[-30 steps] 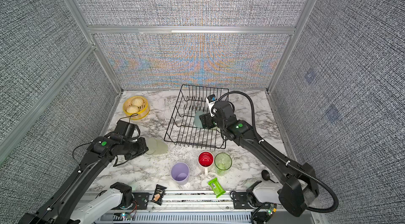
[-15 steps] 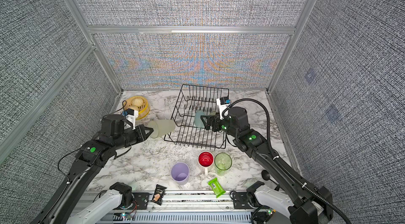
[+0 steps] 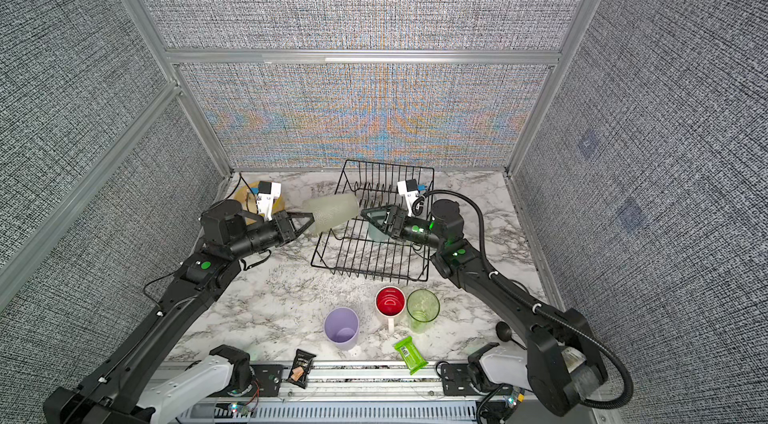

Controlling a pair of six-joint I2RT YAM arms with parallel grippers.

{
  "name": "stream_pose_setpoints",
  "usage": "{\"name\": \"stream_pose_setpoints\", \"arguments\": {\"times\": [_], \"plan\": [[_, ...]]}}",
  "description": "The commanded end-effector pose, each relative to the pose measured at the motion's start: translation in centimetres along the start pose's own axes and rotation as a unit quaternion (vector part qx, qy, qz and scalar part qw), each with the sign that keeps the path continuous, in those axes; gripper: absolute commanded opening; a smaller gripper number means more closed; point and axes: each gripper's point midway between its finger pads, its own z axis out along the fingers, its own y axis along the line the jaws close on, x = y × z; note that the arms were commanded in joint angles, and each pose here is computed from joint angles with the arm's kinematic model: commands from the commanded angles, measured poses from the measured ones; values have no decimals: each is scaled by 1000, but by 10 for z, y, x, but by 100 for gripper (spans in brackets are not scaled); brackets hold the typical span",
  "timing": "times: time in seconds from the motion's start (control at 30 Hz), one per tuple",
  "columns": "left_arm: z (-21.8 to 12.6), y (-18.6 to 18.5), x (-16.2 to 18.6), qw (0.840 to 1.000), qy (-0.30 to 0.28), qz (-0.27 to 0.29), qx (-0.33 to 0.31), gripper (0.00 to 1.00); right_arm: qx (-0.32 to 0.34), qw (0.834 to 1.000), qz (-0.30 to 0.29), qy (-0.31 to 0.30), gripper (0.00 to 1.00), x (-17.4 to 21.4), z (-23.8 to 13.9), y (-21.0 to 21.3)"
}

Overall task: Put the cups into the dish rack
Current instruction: 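Grasp the frosted cup with the right gripper from the left gripper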

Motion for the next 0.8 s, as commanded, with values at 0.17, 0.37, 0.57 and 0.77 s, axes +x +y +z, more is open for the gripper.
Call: {"name": "stream_pose_setpoints", "arguments": {"times": [0.17, 0.37, 0.57, 0.77], "plan": [[9, -18, 0, 998, 15, 1, 66, 0, -174, 984, 30, 8, 96, -12, 14, 63], [15, -11, 1, 998, 14, -12, 64, 0, -194, 980, 36, 8, 93, -15, 33, 67], [23, -1, 2, 998, 22, -30, 59, 0, -211, 976, 41, 19, 76, -15, 48, 68], [24, 16, 1, 999, 8, -41, 21, 1, -207, 977, 54, 21, 59, -14, 56, 52]]}}
